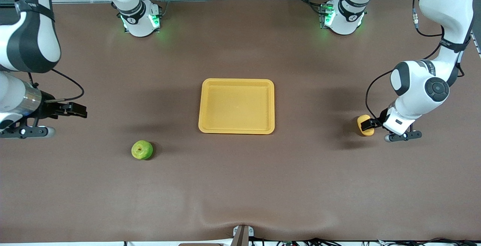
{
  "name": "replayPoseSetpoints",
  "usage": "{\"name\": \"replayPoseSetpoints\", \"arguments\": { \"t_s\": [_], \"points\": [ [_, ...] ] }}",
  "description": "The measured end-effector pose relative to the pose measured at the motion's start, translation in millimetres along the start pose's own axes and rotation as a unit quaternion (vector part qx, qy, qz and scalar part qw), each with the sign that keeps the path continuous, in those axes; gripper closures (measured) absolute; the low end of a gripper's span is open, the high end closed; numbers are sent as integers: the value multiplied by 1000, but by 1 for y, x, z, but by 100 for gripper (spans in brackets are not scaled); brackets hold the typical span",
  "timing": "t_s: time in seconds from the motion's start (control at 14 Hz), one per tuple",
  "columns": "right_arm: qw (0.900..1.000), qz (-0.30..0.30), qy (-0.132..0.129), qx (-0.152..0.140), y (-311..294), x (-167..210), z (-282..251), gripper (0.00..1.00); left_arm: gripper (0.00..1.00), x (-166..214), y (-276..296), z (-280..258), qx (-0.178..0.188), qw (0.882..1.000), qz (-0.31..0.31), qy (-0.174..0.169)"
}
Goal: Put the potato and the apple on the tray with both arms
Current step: 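Reach the left gripper down to the yellow potato while the right gripper approaches, then close the left gripper on the potato while the right gripper reaches the apple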
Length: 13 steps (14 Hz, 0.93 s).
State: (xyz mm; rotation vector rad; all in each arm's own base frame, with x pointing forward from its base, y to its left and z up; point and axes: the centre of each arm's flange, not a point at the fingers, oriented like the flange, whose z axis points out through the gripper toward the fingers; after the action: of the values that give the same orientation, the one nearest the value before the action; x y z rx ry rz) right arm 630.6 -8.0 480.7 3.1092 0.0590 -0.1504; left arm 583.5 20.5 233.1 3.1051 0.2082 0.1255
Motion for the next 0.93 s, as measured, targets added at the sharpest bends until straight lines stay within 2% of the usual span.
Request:
{"name": "replayPoseSetpoints", "arguments": {
  "t_s": [0.5,0.79,0.93],
  "points": [
    [1000,-13,-9,0,-17,18,36,0,0,-3,-7,20,-1,1000,-7,-5],
    [999,-5,-21,41,-29,24,54,0,0,-4,-9,29,-2,1000,-9,-8],
    [999,-4,-29,46,-31,26,65,0,0,-4,-9,30,-2,1000,-9,-9]
  ]
}}
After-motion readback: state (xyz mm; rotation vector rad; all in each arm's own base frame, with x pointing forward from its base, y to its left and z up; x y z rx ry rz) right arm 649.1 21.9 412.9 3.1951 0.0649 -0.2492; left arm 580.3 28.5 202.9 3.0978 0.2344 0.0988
